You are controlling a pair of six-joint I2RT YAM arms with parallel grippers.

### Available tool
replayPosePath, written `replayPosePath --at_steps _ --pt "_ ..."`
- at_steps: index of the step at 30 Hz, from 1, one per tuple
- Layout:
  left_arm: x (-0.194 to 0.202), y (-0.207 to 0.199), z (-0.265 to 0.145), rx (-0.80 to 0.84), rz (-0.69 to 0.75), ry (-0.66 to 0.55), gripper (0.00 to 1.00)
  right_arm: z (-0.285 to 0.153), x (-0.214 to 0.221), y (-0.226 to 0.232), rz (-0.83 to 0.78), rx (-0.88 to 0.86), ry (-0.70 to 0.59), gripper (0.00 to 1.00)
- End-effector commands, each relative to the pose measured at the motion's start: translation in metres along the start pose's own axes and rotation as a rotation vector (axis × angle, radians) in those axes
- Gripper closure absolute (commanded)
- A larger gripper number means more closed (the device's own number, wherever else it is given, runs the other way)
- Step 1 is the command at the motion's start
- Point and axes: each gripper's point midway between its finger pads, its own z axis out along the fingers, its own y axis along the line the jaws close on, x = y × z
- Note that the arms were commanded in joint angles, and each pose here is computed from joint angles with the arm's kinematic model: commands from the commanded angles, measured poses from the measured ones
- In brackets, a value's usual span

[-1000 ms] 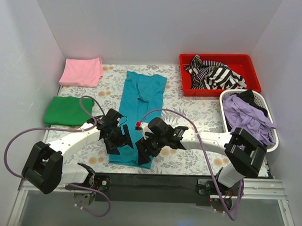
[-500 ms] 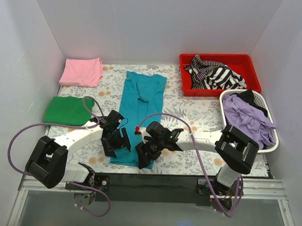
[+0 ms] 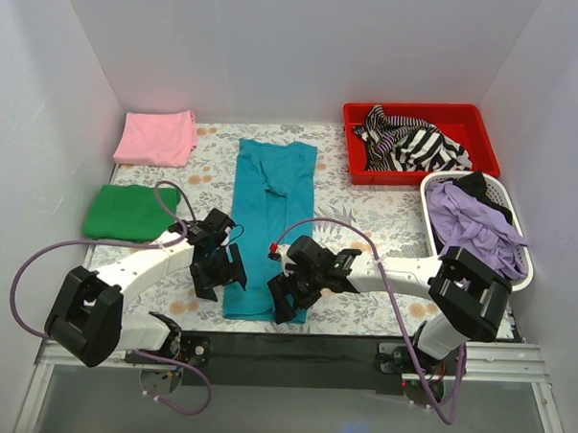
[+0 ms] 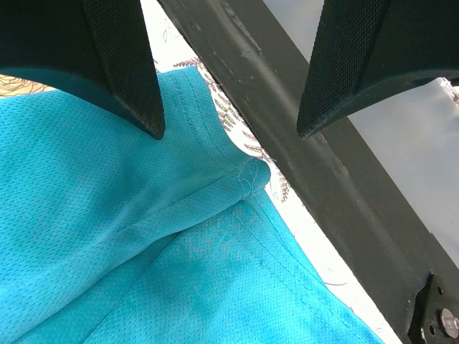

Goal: Fold and stack the t-shirts
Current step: Fold the tshirt

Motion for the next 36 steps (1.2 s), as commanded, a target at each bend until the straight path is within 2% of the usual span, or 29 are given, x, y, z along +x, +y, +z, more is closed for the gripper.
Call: replayPosePath --at_steps 1,4,14,18,20,22,25,29,36 --pt "-0.018 -0.055 -0.034 0.248 0.071 -0.077 0.26 0.003 0.024 -0.024 0.027 0.109 0.086 0.19" --pt "-0.021 -0.073 -0.035 0.341 0.077 -0.081 0.25 0.004 0.020 -0.022 0.016 0.106 0.075 0.19" --pt "0.007 -0.063 0.014 0.402 0.040 0.035 0.26 0.005 0.013 -0.023 0.007 0.118 0.059 0.19" --pt "0.017 -0.033 0.035 0.235 -0.013 0.069 0.27 0.004 0.013 -0.026 0.008 0.134 0.057 0.19" --pt "0.007 -0.030 0.035 0.162 -0.016 0.015 0.29 0.002 0.015 -0.030 0.015 0.159 0.063 0.19" --pt "0.010 -0.011 0.037 0.030 -0.043 0.030 0.29 -0.003 0.022 -0.038 0.034 0.212 0.080 0.19" --pt "0.014 0.003 0.037 -0.057 -0.047 0.041 0.30 -0.010 0.027 -0.054 0.050 0.304 0.082 0.18" --pt "0.017 0.012 0.034 -0.107 -0.052 0.050 0.31 -0.017 0.035 -0.063 0.066 0.359 0.096 0.18" --pt "0.022 0.016 0.030 -0.105 -0.047 0.060 0.31 -0.020 0.046 -0.072 0.085 0.400 0.117 0.17"
